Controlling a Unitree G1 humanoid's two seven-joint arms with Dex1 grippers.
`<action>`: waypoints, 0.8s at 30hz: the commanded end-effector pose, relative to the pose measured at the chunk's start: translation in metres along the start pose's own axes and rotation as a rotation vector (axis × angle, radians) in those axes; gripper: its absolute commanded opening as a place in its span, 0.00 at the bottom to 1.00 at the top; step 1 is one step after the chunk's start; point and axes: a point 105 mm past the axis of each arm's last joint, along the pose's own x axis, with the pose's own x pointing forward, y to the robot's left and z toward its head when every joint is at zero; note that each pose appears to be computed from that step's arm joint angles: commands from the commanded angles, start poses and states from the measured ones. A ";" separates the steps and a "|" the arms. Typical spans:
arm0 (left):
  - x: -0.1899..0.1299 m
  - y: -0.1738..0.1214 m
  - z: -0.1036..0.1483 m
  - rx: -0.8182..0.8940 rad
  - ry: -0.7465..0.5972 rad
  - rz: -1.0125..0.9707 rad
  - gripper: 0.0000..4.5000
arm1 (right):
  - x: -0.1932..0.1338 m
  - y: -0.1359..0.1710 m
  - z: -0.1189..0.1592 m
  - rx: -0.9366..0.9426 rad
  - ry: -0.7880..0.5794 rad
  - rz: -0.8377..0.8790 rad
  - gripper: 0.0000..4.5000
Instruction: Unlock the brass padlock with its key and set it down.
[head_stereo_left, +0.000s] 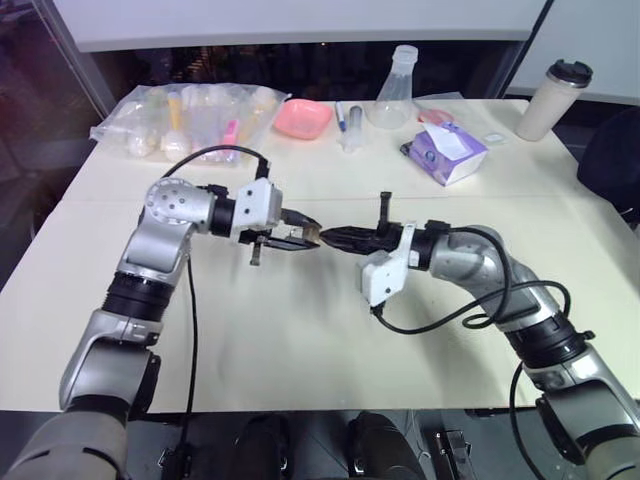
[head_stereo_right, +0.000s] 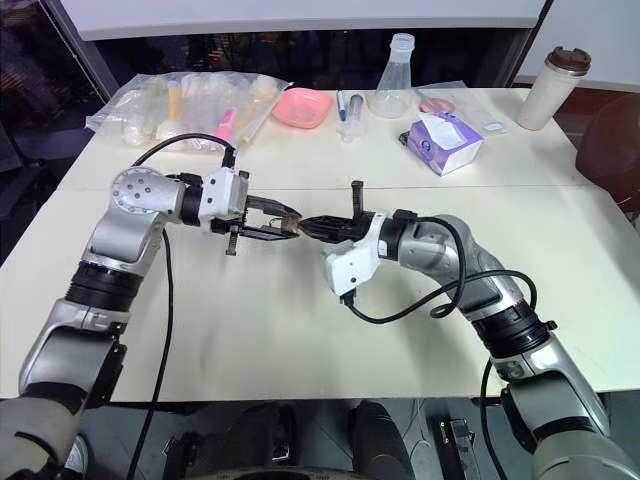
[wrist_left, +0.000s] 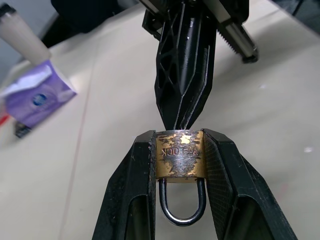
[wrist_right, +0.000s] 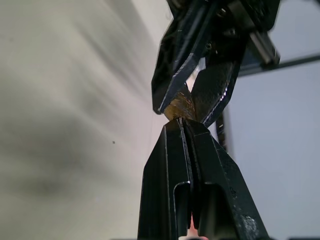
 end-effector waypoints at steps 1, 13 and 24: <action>0.000 0.008 0.013 0.121 -0.016 0.048 0.17 | 0.003 -0.009 0.025 0.000 -0.098 -0.013 0.00; -0.006 0.001 0.020 -0.282 -0.112 -0.013 0.17 | 0.002 -0.013 0.026 -0.330 -0.102 -0.026 0.00; -0.014 0.007 0.028 -0.492 -0.141 -0.050 0.17 | -0.003 -0.015 0.023 -0.442 -0.113 -0.089 0.85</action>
